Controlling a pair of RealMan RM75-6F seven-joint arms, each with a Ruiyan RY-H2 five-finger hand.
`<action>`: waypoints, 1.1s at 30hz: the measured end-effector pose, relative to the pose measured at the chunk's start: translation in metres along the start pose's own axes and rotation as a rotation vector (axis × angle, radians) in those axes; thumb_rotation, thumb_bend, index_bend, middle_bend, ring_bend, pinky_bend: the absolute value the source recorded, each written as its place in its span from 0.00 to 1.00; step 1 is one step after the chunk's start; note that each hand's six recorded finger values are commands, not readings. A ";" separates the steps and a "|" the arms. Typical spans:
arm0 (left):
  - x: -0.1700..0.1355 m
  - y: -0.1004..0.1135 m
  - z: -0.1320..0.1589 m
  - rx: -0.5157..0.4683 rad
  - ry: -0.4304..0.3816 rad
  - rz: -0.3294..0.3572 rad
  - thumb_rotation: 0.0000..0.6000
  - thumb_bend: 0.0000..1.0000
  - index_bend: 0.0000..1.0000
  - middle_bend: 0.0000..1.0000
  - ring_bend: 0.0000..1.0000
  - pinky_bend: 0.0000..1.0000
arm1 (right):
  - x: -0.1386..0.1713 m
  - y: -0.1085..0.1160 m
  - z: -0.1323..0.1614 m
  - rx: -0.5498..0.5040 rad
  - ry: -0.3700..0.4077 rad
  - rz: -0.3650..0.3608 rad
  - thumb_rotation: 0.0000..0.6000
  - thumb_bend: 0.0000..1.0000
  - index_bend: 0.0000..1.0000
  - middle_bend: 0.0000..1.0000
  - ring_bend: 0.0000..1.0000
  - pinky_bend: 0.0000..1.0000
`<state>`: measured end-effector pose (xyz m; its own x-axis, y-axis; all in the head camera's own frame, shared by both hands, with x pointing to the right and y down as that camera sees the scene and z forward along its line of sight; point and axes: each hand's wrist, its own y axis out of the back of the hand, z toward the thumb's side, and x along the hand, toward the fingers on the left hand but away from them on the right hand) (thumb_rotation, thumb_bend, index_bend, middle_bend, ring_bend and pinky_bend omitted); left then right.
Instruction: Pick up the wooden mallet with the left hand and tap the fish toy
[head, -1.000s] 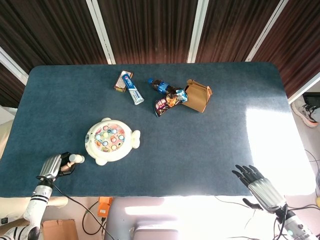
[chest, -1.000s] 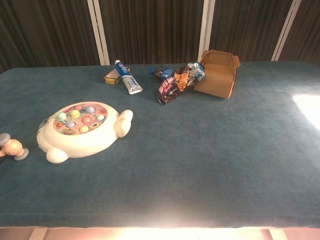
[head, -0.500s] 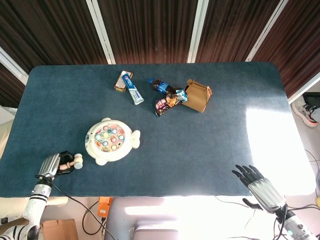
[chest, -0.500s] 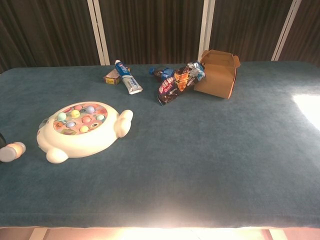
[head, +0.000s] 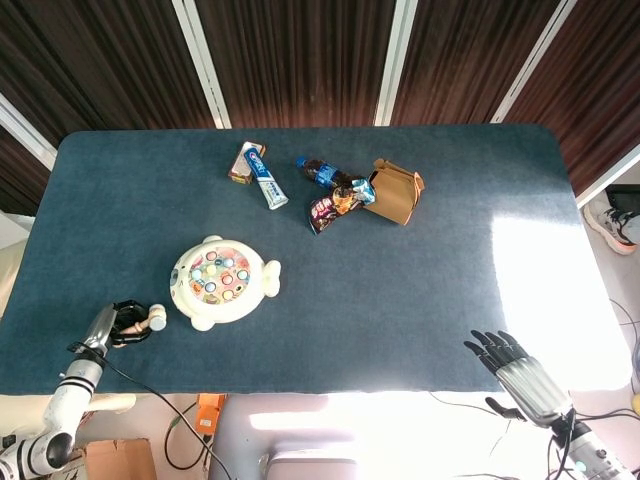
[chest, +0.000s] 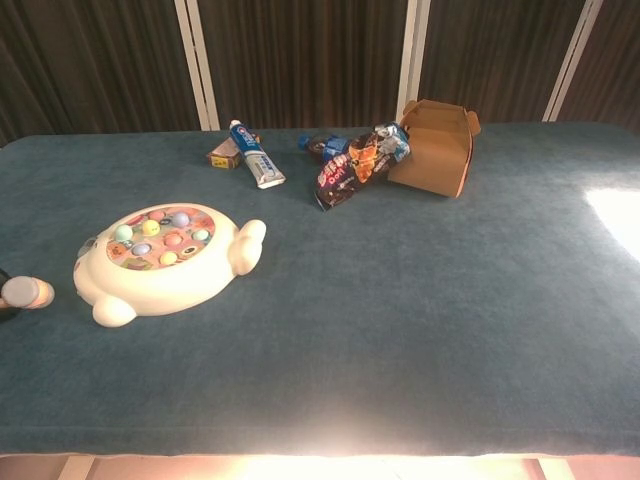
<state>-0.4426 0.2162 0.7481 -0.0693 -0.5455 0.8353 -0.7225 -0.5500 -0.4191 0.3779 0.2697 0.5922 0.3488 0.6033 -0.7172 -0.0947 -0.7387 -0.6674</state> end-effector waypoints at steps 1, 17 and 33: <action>0.001 0.001 0.000 -0.018 0.011 -0.007 1.00 0.29 0.56 0.54 0.45 0.54 | 0.000 0.000 0.000 0.000 0.000 -0.001 1.00 0.24 0.00 0.00 0.00 0.00; 0.013 0.019 -0.005 -0.010 0.019 0.040 1.00 0.26 0.52 0.38 0.27 0.35 | 0.001 -0.001 0.000 0.000 0.002 0.006 1.00 0.24 0.00 0.00 0.00 0.00; 0.018 0.028 -0.013 -0.012 -0.016 0.065 1.00 0.22 0.45 0.30 0.18 0.26 | 0.001 -0.002 0.001 -0.003 0.003 0.010 1.00 0.24 0.00 0.00 0.00 0.00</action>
<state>-0.4728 0.1993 0.7558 -0.1054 -0.5900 0.8005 -0.7247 -0.5056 -0.4681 0.3776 0.2717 0.5926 0.3506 0.5948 -0.7234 -0.0956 -0.7457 -0.6594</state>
